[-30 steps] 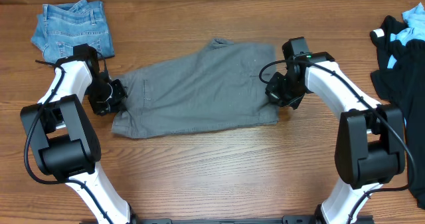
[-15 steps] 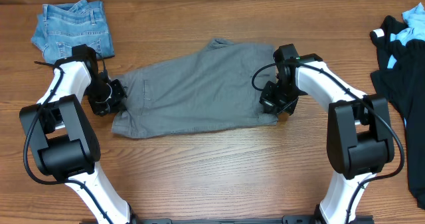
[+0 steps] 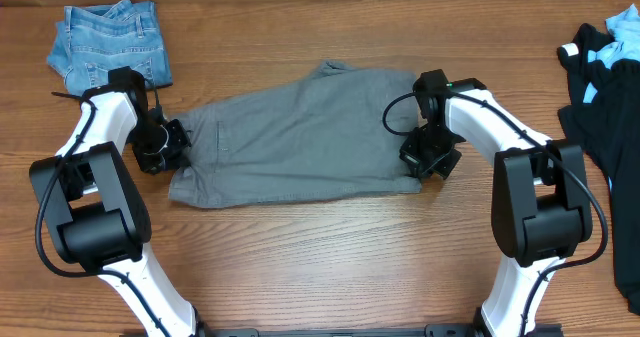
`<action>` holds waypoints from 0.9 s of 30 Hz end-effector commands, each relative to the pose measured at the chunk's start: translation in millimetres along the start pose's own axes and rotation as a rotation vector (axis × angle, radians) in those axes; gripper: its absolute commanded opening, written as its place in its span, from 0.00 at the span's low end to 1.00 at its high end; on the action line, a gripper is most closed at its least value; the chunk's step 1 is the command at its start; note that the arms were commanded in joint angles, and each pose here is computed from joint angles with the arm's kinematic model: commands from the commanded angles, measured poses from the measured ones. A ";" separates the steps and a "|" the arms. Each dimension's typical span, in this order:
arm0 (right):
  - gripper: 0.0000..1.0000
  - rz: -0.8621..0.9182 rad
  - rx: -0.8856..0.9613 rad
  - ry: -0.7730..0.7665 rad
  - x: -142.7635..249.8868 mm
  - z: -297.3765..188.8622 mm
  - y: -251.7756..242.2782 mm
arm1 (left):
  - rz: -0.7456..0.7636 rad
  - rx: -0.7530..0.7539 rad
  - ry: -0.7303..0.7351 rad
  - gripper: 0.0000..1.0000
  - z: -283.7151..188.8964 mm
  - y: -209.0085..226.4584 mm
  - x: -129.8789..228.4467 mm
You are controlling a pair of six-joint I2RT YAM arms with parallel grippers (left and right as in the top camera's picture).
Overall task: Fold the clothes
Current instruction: 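Fold the left half over toward the right gripper with the left gripper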
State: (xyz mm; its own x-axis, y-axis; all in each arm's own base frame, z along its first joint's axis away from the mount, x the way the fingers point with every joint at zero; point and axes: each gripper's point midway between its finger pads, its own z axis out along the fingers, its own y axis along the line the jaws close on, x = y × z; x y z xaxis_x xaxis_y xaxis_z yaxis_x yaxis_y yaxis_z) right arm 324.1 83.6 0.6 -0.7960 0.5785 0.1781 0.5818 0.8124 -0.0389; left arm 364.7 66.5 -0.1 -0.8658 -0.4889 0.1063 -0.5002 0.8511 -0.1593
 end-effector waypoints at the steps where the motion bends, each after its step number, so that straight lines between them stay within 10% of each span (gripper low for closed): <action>1: 0.04 0.032 0.075 -0.083 -14.6 -6.1 -17.4 | -0.009 -0.080 0.046 0.04 15.7 19.7 0.5; 6: 0.12 0.016 -0.076 -0.189 -21.1 -64.8 4.5 | 0.003 -0.051 -0.003 0.04 -21.6 6.4 -5.8; 11: 0.84 -0.036 -0.324 -0.221 -18.1 -111.5 45.3 | 0.017 -0.039 -0.072 0.04 -63.6 -0.7 -1.2; 27: 0.80 -0.089 -0.379 -0.269 -14.4 -87.8 82.7 | 0.175 0.200 -0.211 0.04 -160.0 -77.8 57.2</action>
State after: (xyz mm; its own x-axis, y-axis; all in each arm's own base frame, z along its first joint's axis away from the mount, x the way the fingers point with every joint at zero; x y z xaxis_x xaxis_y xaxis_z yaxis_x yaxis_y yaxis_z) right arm 402.1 139.0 94.4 -0.8400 0.5348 -0.0916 0.4701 0.8018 0.3690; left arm 348.7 41.2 149.3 -0.8844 -0.4573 -0.0939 -0.4219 0.8691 -0.2582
